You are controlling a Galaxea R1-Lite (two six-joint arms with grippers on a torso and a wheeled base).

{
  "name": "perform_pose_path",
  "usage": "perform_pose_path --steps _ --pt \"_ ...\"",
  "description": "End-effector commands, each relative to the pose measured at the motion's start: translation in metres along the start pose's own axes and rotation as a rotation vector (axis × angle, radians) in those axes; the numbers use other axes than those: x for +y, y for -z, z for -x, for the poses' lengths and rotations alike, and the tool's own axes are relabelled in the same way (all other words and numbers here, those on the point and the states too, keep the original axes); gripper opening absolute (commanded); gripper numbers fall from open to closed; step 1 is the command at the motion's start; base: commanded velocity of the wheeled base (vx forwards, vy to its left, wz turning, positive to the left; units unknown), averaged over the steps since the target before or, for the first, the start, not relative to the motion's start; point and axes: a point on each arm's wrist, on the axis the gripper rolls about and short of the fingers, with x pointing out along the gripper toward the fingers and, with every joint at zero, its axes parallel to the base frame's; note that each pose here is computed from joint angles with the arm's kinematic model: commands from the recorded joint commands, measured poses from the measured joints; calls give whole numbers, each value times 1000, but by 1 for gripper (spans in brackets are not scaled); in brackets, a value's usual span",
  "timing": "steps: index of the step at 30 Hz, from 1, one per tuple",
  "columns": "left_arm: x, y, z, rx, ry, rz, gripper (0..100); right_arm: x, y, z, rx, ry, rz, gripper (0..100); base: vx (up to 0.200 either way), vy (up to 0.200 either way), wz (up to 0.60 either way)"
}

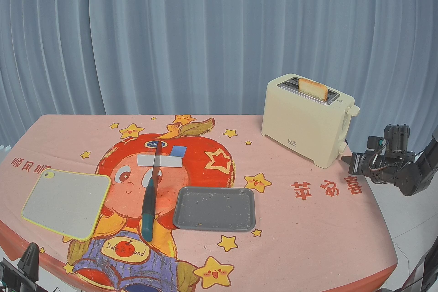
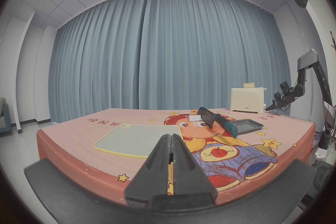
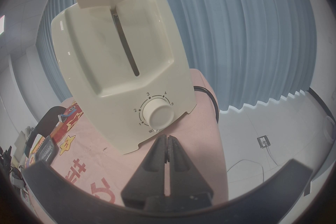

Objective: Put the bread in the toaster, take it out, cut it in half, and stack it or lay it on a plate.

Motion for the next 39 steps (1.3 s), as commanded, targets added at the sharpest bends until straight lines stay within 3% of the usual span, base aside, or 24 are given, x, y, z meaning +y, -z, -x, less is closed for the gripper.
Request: perform_pose_path --steps 1,29,39 --pt "0 5 -1 8 0 0 0 1 -1 0 -4 -2 2 0 0 0 0" --pt "0 5 -1 8 0 0 0 4 1 -1 2 -11 6 0 0 0 0" --pt "0 5 -1 8 0 0 0 6 -6 2 -49 -18 19 0 0 0 0"
